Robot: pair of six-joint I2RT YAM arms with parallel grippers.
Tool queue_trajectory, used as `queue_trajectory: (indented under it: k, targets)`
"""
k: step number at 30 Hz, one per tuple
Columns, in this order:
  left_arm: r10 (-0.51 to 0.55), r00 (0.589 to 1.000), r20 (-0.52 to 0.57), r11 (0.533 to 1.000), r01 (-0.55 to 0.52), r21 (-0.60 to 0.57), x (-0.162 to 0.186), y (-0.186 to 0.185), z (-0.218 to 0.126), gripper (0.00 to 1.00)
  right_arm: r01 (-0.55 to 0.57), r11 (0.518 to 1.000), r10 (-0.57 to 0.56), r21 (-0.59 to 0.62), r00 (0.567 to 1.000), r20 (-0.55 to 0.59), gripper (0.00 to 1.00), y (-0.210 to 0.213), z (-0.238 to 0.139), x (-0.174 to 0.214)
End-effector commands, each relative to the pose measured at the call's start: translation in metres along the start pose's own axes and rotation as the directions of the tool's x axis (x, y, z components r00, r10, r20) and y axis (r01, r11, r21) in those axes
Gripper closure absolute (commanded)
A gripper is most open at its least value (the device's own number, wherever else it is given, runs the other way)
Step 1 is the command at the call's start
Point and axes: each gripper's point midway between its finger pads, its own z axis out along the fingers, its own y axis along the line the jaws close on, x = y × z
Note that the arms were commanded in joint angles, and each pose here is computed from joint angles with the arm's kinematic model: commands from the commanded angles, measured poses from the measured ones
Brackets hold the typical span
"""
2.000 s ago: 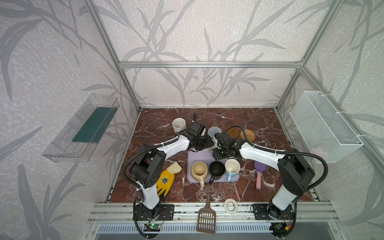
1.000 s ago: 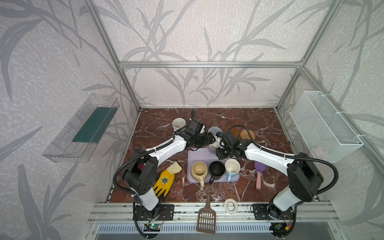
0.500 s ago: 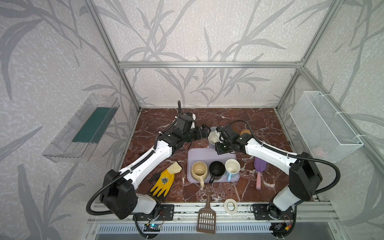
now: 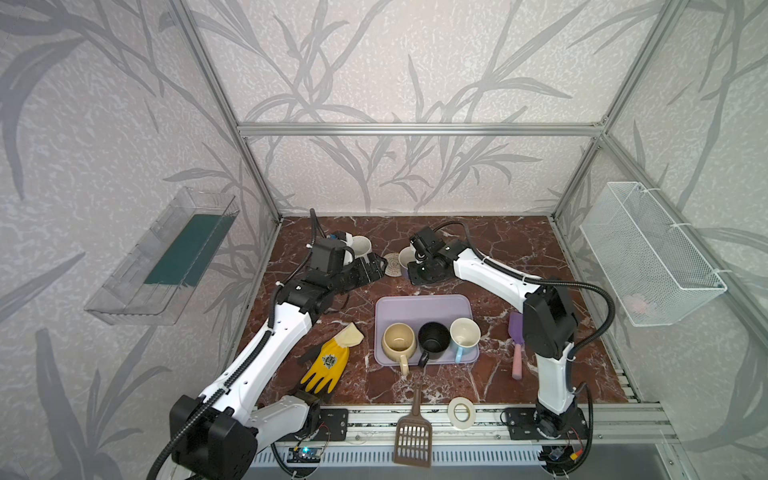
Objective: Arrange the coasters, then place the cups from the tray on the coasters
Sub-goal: 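Carry the lavender mug onto the zigzag coaster while the right carries the cream mug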
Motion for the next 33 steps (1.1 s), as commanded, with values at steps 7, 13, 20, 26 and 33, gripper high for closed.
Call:
queue_trajectory:
  k: [7, 13, 20, 26, 33]
  targets:
    - [-0.007, 0.998, -0.063, 0.999, 0.005, -0.032, 0.021, 0.021, 0.010, 0.01, -0.011, 1.000, 0.009, 0.025, 0.998, 0.067, 1.00, 0.018, 0.006, -0.054]
    - [-0.008, 0.998, -0.069, 0.999, 0.005, -0.053, 0.023, 0.027, 0.010, 0.01, -0.003, 1.000, 0.001, 0.026, 0.998, 0.070, 1.00, 0.029, 0.018, -0.073]
    - [-0.023, 0.996, -0.081, 0.998, 0.018, -0.062, 0.031, 0.034, 0.011, 0.01, -0.005, 1.000, 0.003, 0.024, 0.997, 0.072, 1.00, 0.034, 0.033, -0.081]
    - [-0.028, 0.996, -0.086, 0.998, 0.023, -0.066, 0.035, 0.038, 0.014, 0.01, -0.023, 1.000, 0.022, 0.011, 0.998, 0.067, 1.00, 0.036, 0.044, -0.080]
    - [-0.037, 0.996, -0.086, 0.997, 0.032, -0.065, 0.037, 0.040, 0.016, 0.01, -0.030, 1.000, 0.029, 0.009, 0.998, 0.049, 1.00, 0.036, 0.057, -0.075]
